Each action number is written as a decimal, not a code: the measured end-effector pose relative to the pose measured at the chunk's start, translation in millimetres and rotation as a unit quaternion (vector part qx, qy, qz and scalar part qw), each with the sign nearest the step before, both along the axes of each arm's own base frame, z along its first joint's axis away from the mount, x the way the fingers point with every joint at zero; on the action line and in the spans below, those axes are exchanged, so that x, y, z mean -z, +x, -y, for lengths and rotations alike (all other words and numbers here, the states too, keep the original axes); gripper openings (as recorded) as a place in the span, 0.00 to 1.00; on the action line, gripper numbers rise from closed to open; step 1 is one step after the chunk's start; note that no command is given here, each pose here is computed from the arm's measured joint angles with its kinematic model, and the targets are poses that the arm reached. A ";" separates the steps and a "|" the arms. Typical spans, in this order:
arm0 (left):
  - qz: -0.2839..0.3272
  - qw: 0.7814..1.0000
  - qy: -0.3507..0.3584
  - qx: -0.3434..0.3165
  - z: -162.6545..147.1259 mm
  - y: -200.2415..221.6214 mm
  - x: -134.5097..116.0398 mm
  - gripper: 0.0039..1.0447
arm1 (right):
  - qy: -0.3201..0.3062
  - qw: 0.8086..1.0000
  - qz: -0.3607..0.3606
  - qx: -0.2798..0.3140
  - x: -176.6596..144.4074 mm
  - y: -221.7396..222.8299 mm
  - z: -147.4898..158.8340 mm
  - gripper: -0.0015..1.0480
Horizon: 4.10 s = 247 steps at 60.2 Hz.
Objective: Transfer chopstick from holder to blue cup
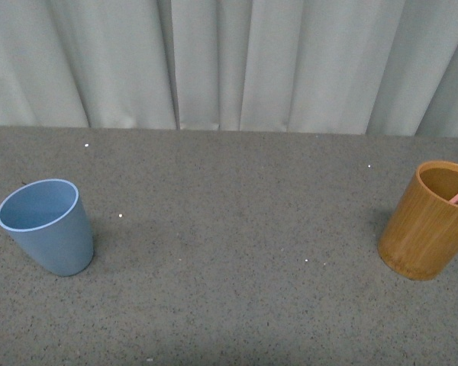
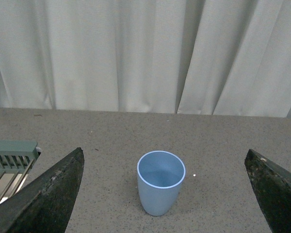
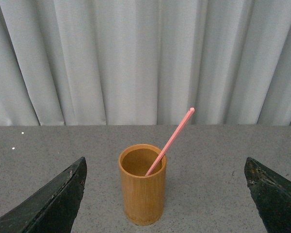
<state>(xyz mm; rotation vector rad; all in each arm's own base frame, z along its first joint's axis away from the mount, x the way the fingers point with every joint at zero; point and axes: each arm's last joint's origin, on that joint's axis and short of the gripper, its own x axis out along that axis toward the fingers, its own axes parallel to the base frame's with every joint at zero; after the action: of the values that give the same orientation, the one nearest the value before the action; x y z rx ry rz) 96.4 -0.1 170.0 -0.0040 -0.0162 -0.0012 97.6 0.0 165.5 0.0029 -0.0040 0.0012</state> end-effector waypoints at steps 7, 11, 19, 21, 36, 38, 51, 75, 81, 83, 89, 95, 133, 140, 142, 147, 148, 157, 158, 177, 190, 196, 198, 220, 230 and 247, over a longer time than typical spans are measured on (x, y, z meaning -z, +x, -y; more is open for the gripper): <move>0.000 1.000 0.000 0.000 0.0 0.0 0.0 0.94 | 0.000 1.000 0.000 0.000 0.0 0.0 0.0 0.91; 0.000 1.000 0.000 0.000 0.0 0.0 0.0 0.94 | 0.000 1.000 0.000 0.000 0.0 0.0 0.0 0.91; 0.000 1.000 0.000 0.000 0.0 0.0 0.0 0.94 | 0.000 1.000 0.000 0.000 0.0 0.0 0.0 0.91; 0.000 1.000 0.000 0.000 0.0 0.0 0.0 0.94 | 0.000 1.000 0.000 0.000 0.0 0.0 0.0 0.91; -0.100 0.946 -0.282 -0.126 -10.7 4.0 14.1 0.94 | 0.000 1.000 0.000 0.000 0.0 0.0 0.0 0.91; -0.094 0.937 -0.307 -0.141 -12.4 5.5 14.3 0.94 | 0.000 1.000 0.000 0.000 0.1 0.0 0.0 0.91; -0.068 0.908 -0.373 -0.182 -0.9 40.6 4.0 0.94 | 0.000 1.000 0.000 0.000 0.1 0.0 0.0 0.91; -0.173 0.903 -0.344 -0.189 48.3 130.4 20.4 0.94 | 0.000 1.000 0.000 0.000 0.0 0.0 0.0 0.91; -0.213 0.900 -0.324 -0.200 55.6 141.8 31.2 0.94 | 0.000 1.000 0.000 0.000 0.1 0.0 0.0 0.91; -0.221 0.899 -0.318 -0.204 56.6 143.3 33.7 0.94 | 0.000 1.000 0.000 0.000 0.0 0.0 0.0 0.91; -0.245 0.896 -0.303 -0.215 58.7 145.8 42.1 0.94 | 0.000 1.000 0.000 0.000 0.1 0.0 0.0 0.91; -0.259 0.893 -0.292 -0.226 58.5 145.8 46.3 0.94 | 0.000 1.000 0.000 0.000 0.0 0.0 0.0 0.91; -0.311 0.875 -0.279 -0.244 58.0 153.3 62.5 0.94 | 0.000 1.000 0.000 0.000 0.1 0.0 0.0 0.91; -0.313 0.873 -0.281 -0.249 56.8 153.7 64.9 0.94 | 0.000 1.000 0.000 0.000 0.0 0.0 0.0 0.91; -0.313 0.872 -0.281 -0.250 56.4 153.9 65.6 0.94 | 0.000 1.000 0.000 0.000 0.0 0.0 0.0 0.91; -0.314 0.871 -0.284 -0.249 56.0 154.9 67.0 0.94 | 0.000 1.000 0.000 0.000 0.1 0.0 0.0 0.91; -0.314 0.871 -0.285 -0.249 55.9 155.2 67.4 0.94 | 0.000 1.000 0.000 0.000 0.1 0.0 0.0 0.91; -0.311 0.869 -0.292 -0.251 54.3 157.5 68.6 0.94 | 0.000 1.000 0.000 0.000 0.0 0.0 0.0 0.91; -0.310 0.869 -0.293 -0.251 54.1 157.9 68.8 0.94 | 0.000 1.000 0.000 0.000 0.0 0.0 0.0 0.91; -0.308 0.864 -0.300 -0.261 50.0 163.6 72.0 0.94 | 0.000 1.000 0.000 0.000 0.0 0.0 0.0 0.91; -0.314 0.860 -0.299 -0.268 48.0 164.6 78.2 0.94 | 0.000 1.000 0.000 0.000 0.0 0.0 0.0 0.91; -0.313 0.861 -0.298 -0.269 48.0 164.9 79.2 0.93 | 0.000 1.000 0.000 0.000 0.1 0.0 0.0 0.91; -0.312 0.861 -0.298 -0.270 48.0 165.1 79.5 0.90 | 0.000 1.000 0.000 0.000 0.0 0.0 0.0 0.91; -0.312 0.858 -0.331 -0.240 54.2 168.7 83.3 0.26 | 0.000 1.000 0.000 0.000 0.1 0.0 0.0 0.91; -0.307 0.855 -0.351 -0.227 55.4 170.3 82.8 0.03 | 0.000 1.000 0.000 0.000 0.0 0.0 0.0 0.91; -0.300 0.867 -0.352 -0.186 55.2 173.7 73.3 0.03 | 0.000 1.000 0.000 0.000 0.0 0.0 0.0 0.91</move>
<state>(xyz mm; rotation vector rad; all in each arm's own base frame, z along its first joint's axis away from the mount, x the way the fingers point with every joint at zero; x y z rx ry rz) 270.2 -55.3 96.7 -0.7382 0.6115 0.3960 97.5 0.0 165.5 0.0029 -0.0044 0.0015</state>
